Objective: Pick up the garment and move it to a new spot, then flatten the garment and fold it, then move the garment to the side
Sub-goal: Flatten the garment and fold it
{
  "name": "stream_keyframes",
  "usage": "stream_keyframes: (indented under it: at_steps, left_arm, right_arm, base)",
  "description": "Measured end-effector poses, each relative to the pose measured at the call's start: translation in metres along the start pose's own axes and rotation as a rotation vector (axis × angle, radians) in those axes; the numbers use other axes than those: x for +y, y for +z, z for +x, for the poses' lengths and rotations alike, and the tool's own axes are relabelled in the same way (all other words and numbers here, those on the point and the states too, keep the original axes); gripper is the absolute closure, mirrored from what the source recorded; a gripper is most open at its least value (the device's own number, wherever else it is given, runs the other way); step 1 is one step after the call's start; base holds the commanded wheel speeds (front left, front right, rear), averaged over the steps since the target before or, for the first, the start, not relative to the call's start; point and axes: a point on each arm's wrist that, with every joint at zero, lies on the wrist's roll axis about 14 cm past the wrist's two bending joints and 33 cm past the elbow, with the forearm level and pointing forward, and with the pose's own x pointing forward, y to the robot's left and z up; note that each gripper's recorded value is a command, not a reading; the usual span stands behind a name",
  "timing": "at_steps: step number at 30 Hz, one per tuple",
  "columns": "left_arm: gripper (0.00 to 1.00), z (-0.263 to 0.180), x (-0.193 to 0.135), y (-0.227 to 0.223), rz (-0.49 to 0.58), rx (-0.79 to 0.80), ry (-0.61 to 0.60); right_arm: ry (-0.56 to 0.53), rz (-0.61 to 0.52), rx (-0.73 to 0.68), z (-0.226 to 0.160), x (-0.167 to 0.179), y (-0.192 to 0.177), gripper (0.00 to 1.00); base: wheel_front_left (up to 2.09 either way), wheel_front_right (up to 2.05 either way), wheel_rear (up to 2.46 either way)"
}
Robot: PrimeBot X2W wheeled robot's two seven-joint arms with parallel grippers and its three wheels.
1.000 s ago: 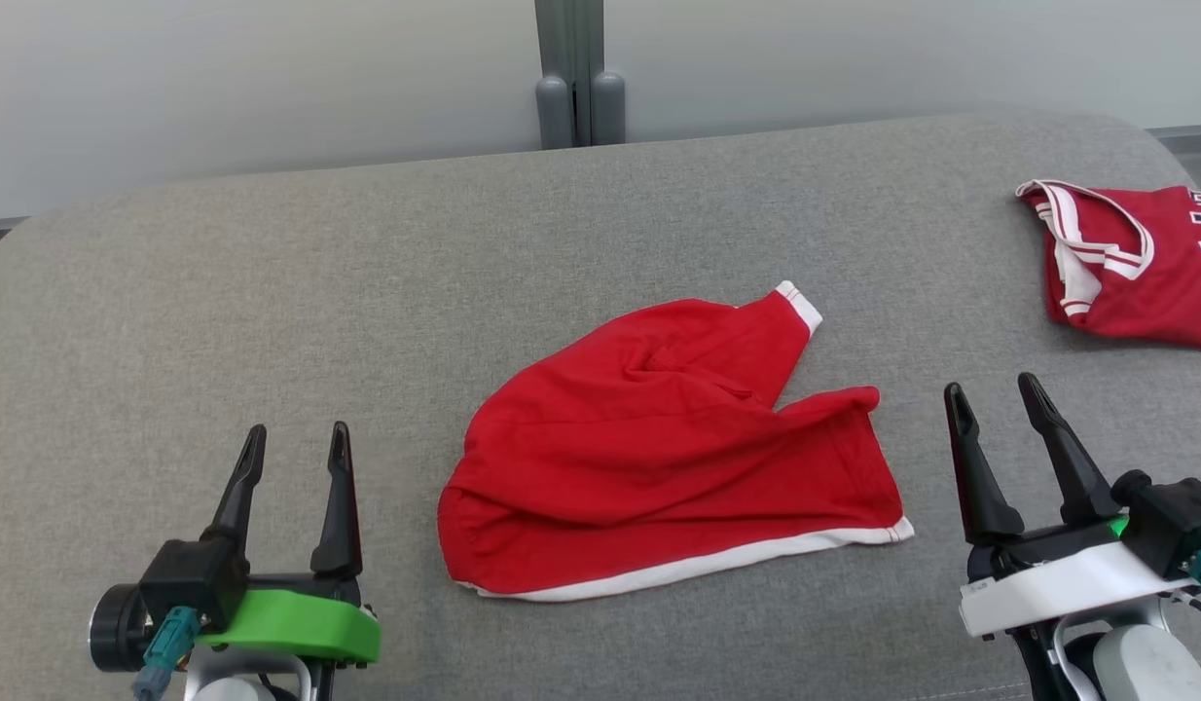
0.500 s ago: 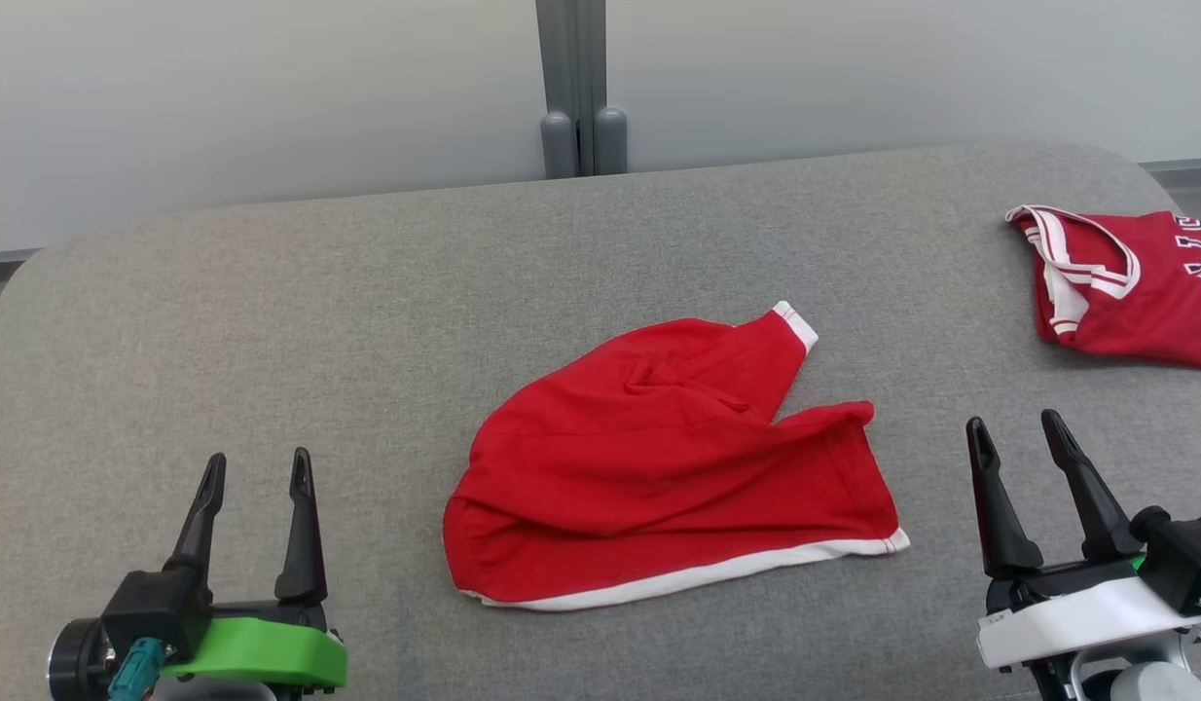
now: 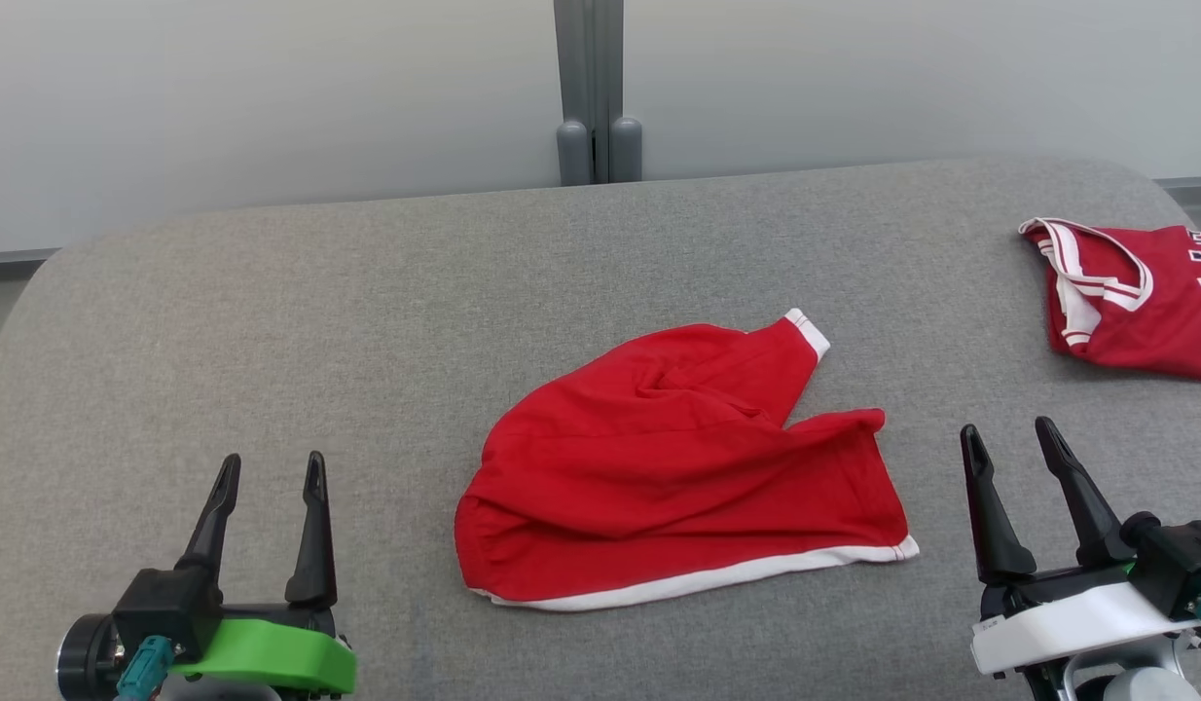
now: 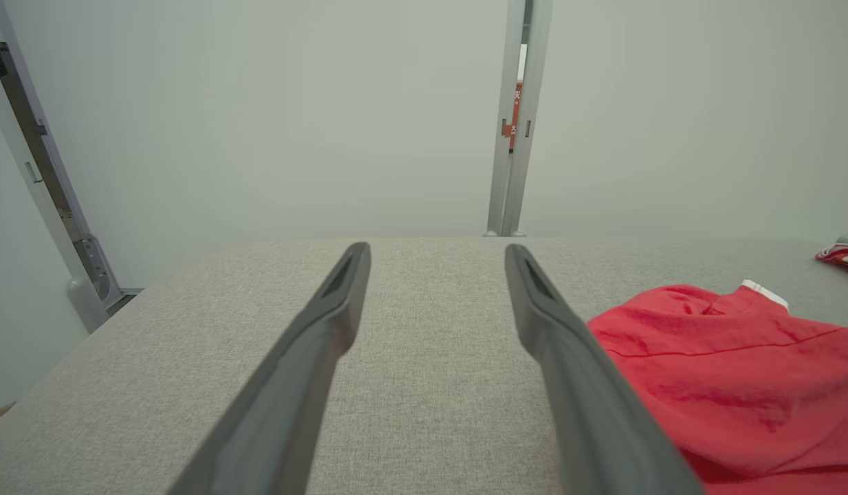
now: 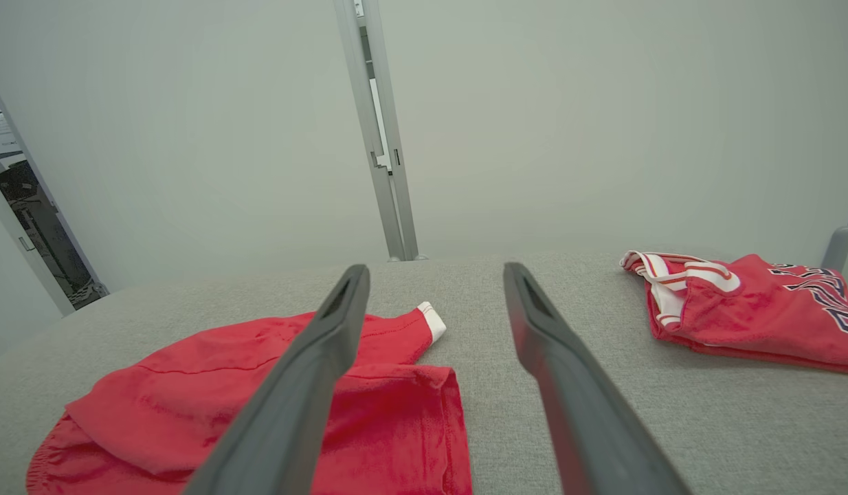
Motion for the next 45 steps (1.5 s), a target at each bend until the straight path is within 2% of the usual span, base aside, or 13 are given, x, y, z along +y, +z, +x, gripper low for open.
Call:
stream_keyframes:
  at_steps: [38, 45]
  left_arm:
    - [0.00, 0.002, -0.007, -0.009, 0.011, 0.050, -0.020]
    - [0.00, -0.001, -0.008, -0.023, 0.004, 0.092, -0.023]
  right_arm:
    - [-0.004, -0.001, 0.053, 0.002, -0.001, -0.014, 0.00]
    - [-0.020, 0.003, 0.084, -0.001, -0.007, -0.023, 0.00]
  base:
    - [0.00, 0.00, 0.00]
    - [0.00, 0.00, 0.00]
